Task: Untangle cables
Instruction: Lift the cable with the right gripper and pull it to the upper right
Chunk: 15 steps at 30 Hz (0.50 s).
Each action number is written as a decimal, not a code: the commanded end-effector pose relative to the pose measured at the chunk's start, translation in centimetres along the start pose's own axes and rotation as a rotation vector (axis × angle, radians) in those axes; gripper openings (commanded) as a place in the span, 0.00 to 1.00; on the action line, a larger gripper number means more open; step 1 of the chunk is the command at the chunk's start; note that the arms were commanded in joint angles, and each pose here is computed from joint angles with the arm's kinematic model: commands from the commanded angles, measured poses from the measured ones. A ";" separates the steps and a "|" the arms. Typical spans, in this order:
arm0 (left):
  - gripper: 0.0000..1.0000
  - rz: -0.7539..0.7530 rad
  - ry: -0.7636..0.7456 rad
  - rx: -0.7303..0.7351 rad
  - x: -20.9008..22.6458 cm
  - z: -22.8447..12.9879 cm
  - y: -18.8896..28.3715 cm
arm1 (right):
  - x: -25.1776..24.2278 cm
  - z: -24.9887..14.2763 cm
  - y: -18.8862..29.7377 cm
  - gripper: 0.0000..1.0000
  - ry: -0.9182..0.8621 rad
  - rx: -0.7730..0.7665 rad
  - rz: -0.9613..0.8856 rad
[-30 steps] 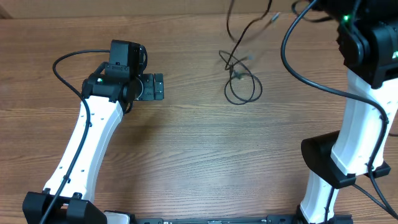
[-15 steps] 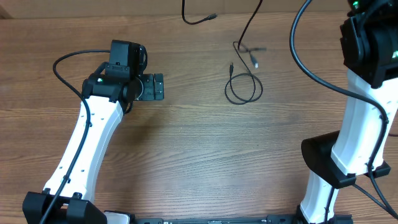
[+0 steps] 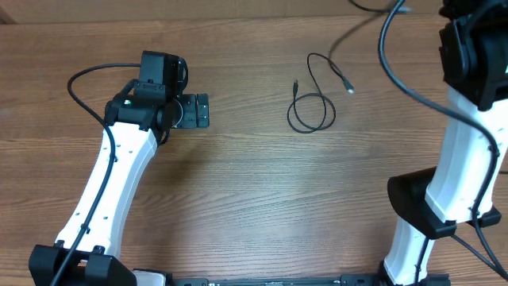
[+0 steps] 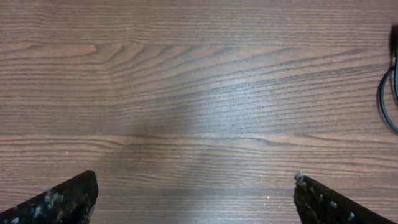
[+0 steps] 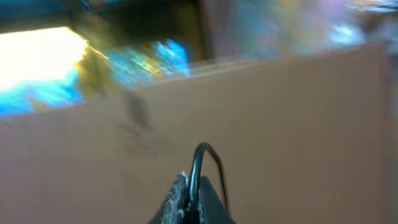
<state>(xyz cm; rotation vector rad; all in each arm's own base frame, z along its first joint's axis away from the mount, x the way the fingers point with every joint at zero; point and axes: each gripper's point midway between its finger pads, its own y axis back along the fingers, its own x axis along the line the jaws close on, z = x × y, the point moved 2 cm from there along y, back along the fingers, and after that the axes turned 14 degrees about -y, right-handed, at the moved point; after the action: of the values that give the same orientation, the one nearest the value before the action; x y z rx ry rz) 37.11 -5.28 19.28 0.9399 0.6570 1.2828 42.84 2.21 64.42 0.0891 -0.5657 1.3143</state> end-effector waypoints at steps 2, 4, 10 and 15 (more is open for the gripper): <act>1.00 0.018 -0.016 -0.023 0.4 0.4 0.7 | -8.7 -2.5 -1.4 0.04 0.175 0.037 -0.426; 1.00 0.018 -0.016 -0.023 0.4 0.4 0.7 | -10.9 -3.4 -1.6 0.04 0.172 0.052 -0.521; 1.00 0.018 -0.016 -0.023 0.4 0.4 0.7 | -18.5 -3.7 -2.1 0.04 0.153 0.025 -0.760; 1.00 0.018 -0.016 -0.023 0.4 0.4 0.7 | -23.5 -1.1 -2.2 0.04 0.057 -0.051 -0.827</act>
<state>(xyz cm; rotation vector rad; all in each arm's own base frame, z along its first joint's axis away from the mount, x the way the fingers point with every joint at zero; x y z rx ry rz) 37.08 -5.27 19.27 0.9411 0.6575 1.2822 43.90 -16.26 52.53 0.2150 -0.3171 0.5512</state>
